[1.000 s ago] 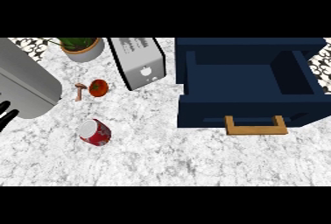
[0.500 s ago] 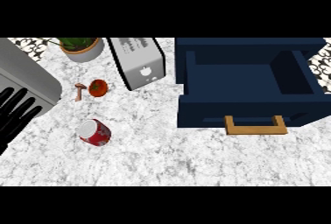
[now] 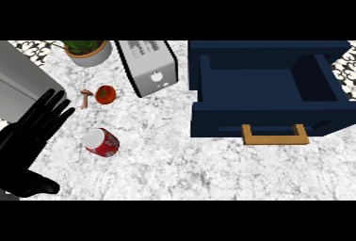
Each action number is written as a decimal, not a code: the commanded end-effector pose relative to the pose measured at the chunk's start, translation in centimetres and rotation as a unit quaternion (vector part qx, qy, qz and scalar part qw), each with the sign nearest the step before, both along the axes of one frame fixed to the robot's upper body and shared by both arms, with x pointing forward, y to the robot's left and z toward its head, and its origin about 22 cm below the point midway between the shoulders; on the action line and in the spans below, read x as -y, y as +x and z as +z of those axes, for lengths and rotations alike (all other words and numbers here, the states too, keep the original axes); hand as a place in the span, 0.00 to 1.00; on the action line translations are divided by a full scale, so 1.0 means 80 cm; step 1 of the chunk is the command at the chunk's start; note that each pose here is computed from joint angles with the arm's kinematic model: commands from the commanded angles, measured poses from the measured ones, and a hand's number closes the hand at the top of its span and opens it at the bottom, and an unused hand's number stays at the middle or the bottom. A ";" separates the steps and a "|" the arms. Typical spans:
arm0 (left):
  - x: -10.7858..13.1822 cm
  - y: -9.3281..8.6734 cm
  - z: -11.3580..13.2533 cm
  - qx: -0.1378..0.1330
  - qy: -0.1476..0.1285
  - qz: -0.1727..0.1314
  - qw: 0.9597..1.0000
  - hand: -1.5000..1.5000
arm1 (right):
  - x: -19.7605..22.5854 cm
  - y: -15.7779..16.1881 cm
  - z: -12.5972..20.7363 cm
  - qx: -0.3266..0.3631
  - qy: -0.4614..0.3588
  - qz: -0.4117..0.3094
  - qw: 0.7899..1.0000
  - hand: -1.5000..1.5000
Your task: Pick up the can, place it into the drawer and close the drawer
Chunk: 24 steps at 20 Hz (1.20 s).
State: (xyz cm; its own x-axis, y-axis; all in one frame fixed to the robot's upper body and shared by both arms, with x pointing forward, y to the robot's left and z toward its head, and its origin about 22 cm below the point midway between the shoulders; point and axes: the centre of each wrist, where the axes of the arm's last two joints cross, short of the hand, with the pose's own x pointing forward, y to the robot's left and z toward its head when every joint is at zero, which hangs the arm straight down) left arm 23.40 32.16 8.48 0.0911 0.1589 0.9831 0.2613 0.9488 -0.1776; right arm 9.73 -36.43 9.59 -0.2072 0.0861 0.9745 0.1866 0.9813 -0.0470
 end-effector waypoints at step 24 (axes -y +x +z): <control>-0.022 0.031 -0.184 -0.030 0.057 0.079 0.995 0.00 | 0.023 -0.035 0.002 -0.003 -0.001 0.005 1.000 0.00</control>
State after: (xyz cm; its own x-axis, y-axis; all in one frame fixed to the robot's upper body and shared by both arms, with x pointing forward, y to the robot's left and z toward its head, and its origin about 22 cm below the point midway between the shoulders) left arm 25.22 33.88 -4.32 0.1241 0.0847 0.9886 0.1114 0.9889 -0.0987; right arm 7.38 -37.52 10.21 -0.2062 0.0864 0.9747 0.1832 0.9819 -0.0482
